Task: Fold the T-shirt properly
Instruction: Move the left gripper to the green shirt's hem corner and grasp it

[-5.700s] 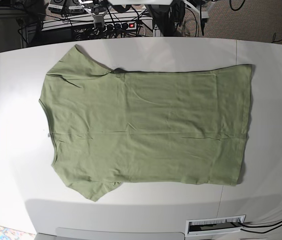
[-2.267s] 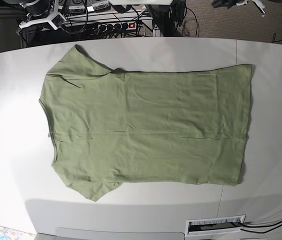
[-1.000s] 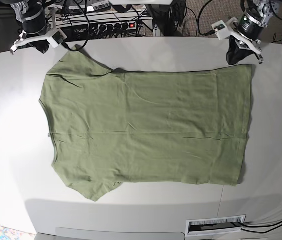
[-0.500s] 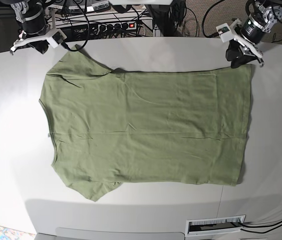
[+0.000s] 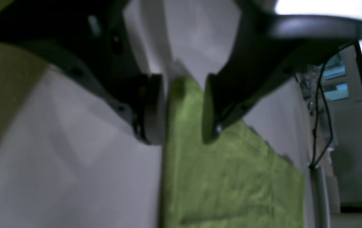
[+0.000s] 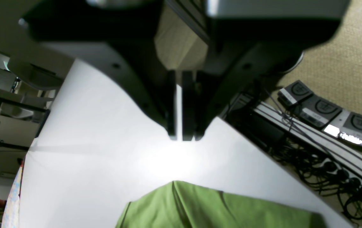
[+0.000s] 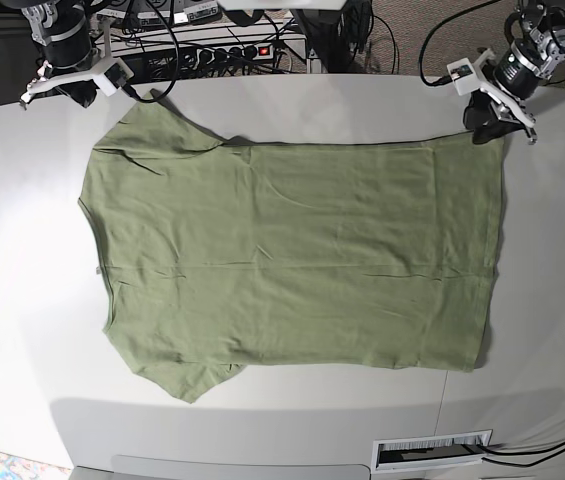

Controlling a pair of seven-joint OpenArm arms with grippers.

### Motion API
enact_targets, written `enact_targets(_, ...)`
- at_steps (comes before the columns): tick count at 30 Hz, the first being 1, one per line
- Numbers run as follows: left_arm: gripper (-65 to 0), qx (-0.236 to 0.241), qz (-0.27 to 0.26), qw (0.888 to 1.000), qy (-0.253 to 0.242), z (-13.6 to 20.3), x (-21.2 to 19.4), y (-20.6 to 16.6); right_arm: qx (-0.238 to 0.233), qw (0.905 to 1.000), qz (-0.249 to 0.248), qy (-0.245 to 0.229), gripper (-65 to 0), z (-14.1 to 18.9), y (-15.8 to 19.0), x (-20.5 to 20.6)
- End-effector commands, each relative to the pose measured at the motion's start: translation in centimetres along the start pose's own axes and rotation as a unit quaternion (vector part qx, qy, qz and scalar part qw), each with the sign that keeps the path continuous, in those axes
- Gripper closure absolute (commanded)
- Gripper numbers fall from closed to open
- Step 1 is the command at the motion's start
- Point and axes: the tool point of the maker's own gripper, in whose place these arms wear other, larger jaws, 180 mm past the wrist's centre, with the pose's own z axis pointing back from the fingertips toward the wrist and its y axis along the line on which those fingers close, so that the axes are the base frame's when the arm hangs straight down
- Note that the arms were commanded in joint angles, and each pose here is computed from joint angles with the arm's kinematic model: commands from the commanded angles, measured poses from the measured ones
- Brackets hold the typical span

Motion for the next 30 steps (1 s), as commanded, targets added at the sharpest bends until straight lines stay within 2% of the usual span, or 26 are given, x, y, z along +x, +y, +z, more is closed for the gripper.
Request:
enact_targets(1,-21.6,-0.003,-0.008,1.000,0.011,0.1,-0.8,0.3,-0.015,0.9998,0.006,-0.009,-3.7,0.4,-0.9,0.6)
enact_targets(8,-21.5,-0.020,0.007,1.000,0.000,0.0,-0.4,-0.3,-0.029,0.9993,0.016,-0.014,-3.7,0.8,-1.7,1.2)
enact_targets(13,-21.5,-0.049,0.010,0.999,-0.004,0.4,-0.2,-2.0,-0.034,0.9991,0.022,-0.011,-3.7,0.8,-1.8,1.1)
enact_targets(19,-21.5,-0.091,-0.012,0.995,-0.024,0.6,1.3,-4.6,-0.034,0.9991,0.022,-0.010,-3.7,0.8,-1.8,1.1)
enact_targets(30,-21.5,-0.104,-0.038,0.994,-0.002,-2.7,1.1,-5.0,-0.034,0.9992,0.021,0.009,-3.7,0.8,-1.8,0.4)
